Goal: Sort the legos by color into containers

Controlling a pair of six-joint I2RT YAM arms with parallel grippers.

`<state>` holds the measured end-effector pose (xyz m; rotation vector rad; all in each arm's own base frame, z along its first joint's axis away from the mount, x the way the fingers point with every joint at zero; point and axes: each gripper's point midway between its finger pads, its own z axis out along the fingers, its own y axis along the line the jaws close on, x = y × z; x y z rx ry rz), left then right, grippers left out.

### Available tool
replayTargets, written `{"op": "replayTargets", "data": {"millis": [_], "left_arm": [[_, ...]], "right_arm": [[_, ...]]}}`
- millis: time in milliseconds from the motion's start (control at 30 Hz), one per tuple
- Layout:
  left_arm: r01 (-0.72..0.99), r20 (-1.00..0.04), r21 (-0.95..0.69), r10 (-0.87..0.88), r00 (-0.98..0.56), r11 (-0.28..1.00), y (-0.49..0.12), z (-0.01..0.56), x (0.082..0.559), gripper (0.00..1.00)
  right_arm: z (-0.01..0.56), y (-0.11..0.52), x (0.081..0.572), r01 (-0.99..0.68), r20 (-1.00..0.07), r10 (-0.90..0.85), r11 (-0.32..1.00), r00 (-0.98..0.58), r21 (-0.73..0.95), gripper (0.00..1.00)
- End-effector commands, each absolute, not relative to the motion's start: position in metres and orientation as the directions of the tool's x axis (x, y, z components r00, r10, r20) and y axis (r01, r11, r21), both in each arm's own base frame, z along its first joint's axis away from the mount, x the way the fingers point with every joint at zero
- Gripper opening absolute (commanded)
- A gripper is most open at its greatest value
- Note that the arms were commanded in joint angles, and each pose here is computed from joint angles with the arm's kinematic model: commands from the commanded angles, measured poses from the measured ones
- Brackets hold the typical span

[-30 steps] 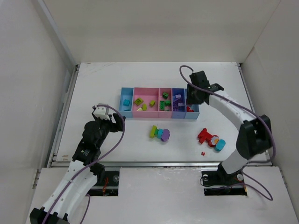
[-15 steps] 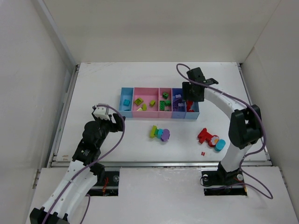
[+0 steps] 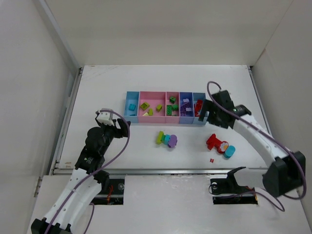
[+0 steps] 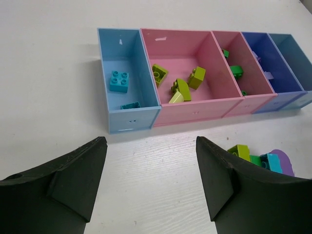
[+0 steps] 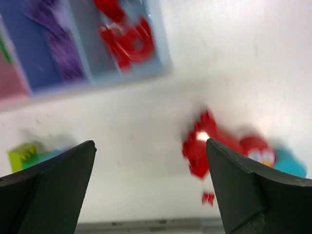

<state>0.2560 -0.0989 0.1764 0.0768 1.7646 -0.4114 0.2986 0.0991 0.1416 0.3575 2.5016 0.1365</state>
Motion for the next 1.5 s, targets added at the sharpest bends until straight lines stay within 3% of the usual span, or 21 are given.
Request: {"op": "replayTargets", "data": {"millis": [0,267,400,500,600,700,733,867,933,1200,1467], "left_arm": [[0.273,-0.967,-0.23,-0.188,-0.171,0.934,-0.096,0.193,0.259,0.71],[0.286,-0.967,-0.241,-0.205,-0.151,0.928,-0.097,0.198,0.256,0.71],[0.296,-0.968,-0.242,-0.208,-0.143,0.924,-0.099,0.201,0.255,0.71],[0.297,-0.966,-0.251,-0.219,-0.137,0.921,-0.099,0.203,0.254,0.71],[0.297,-0.966,-0.251,-0.219,-0.137,0.921,-0.099,0.205,0.253,0.71],[0.297,-0.966,-0.251,-0.219,-0.137,0.921,-0.099,0.205,0.253,0.71],[0.299,-0.966,-0.252,-0.222,-0.129,0.92,-0.098,0.208,0.253,0.71],[0.307,-0.964,-0.261,-0.23,-0.134,0.915,-0.1,0.208,0.252,0.71],[0.315,-0.964,-0.261,-0.229,-0.136,0.912,-0.102,0.208,0.251,0.71],[0.309,-0.964,-0.261,-0.234,-0.124,0.914,-0.099,0.21,0.251,0.71],[0.309,-0.964,-0.261,-0.234,-0.124,0.914,-0.099,0.21,0.251,0.71]], "right_arm": [[0.105,0.087,0.232,0.432,-0.4,0.487,0.873,-0.777,0.225,1.0],[0.067,0.073,0.173,0.562,-0.29,0.593,0.805,-0.751,0.191,1.0],[0.046,0.086,0.164,0.521,-0.243,0.56,0.827,-0.792,0.211,0.91],[0.041,0.091,0.164,0.541,-0.24,0.568,0.823,-0.787,0.174,0.9],[0.041,0.095,0.164,0.603,-0.256,0.619,0.784,-0.742,0.146,0.8],[0.037,0.097,0.162,0.673,-0.277,0.679,0.728,-0.68,0.132,0.58],[0.037,0.097,0.163,0.675,-0.286,0.68,0.726,-0.675,0.132,0.56],[0.037,0.103,0.16,0.653,-0.294,0.659,0.746,-0.693,0.133,0.57],[0.037,0.105,0.158,0.672,-0.287,0.678,0.728,-0.677,0.136,0.64],[0.033,0.106,0.153,0.665,-0.294,0.658,0.741,-0.693,0.092,0.63],[0.044,0.103,0.159,0.67,-0.331,0.677,0.726,-0.658,0.153,0.61]]}}
